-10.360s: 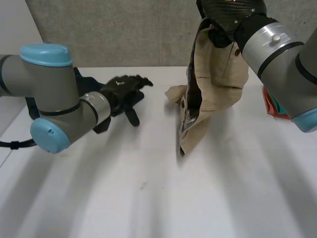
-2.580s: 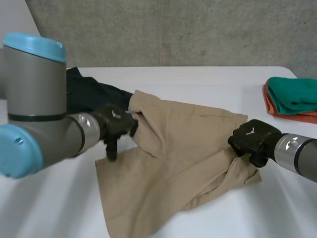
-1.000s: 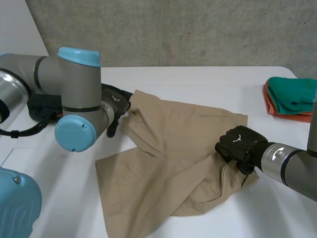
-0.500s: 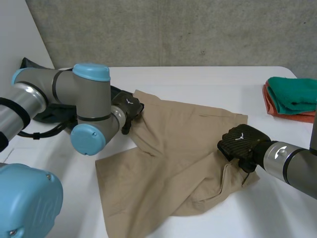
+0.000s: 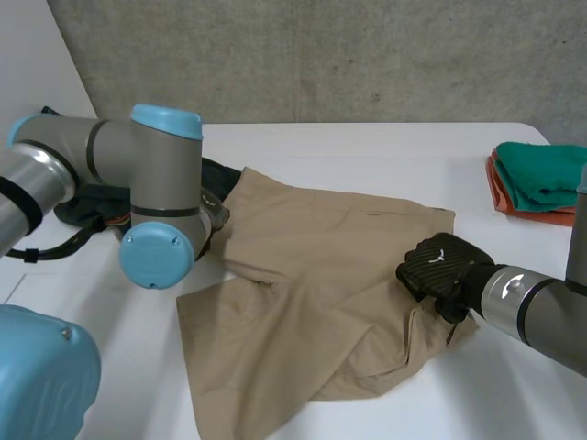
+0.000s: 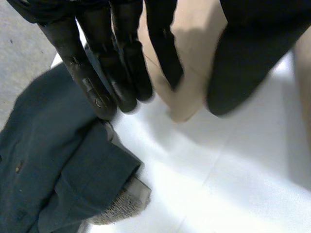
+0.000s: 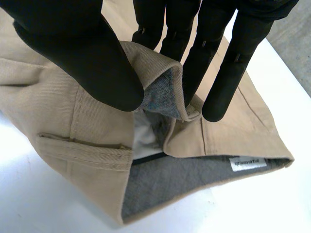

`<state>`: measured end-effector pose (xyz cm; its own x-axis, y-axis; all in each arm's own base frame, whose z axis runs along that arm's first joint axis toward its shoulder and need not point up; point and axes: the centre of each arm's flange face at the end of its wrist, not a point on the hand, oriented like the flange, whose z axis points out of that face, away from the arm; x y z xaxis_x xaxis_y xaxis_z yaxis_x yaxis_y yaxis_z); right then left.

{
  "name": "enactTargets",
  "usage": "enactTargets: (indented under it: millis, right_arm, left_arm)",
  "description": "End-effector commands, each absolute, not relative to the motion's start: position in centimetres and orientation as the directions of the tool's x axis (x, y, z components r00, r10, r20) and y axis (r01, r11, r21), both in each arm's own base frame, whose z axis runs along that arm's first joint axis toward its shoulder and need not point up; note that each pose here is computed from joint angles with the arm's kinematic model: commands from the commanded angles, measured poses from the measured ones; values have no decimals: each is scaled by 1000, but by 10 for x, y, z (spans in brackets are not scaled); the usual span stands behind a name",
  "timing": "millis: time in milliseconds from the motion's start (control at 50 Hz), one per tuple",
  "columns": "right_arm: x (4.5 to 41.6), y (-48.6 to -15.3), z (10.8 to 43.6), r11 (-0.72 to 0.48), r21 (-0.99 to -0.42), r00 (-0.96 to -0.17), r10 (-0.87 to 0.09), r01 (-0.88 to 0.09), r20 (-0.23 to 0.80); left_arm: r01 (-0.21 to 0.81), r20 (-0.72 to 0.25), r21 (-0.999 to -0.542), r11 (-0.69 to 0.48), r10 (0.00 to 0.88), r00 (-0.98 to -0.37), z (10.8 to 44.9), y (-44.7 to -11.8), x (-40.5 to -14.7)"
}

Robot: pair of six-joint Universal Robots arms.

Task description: Fold the laundry.

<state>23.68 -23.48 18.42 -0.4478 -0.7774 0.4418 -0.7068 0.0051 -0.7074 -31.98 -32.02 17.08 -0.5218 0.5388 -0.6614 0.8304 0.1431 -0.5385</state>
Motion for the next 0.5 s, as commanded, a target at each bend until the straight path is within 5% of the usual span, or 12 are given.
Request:
enactTargets:
  millis: [20,280,500]
  right_arm:
    - [243,-229,186,13,-729,-461,-783,-684,418]
    - [251,-236,195,27,-798,-541,-748,-602,384]
    - [260,-252,195,79,-865,-642,-705,-495,303]
  left_arm:
    - [775,-626,-618,129,515,-585,196,-317,-320]
    - [627,-454,-734,263,496,-740,248,-271,-279]
    - [566,-257,-771,290,672,-695,254,-177,-275]
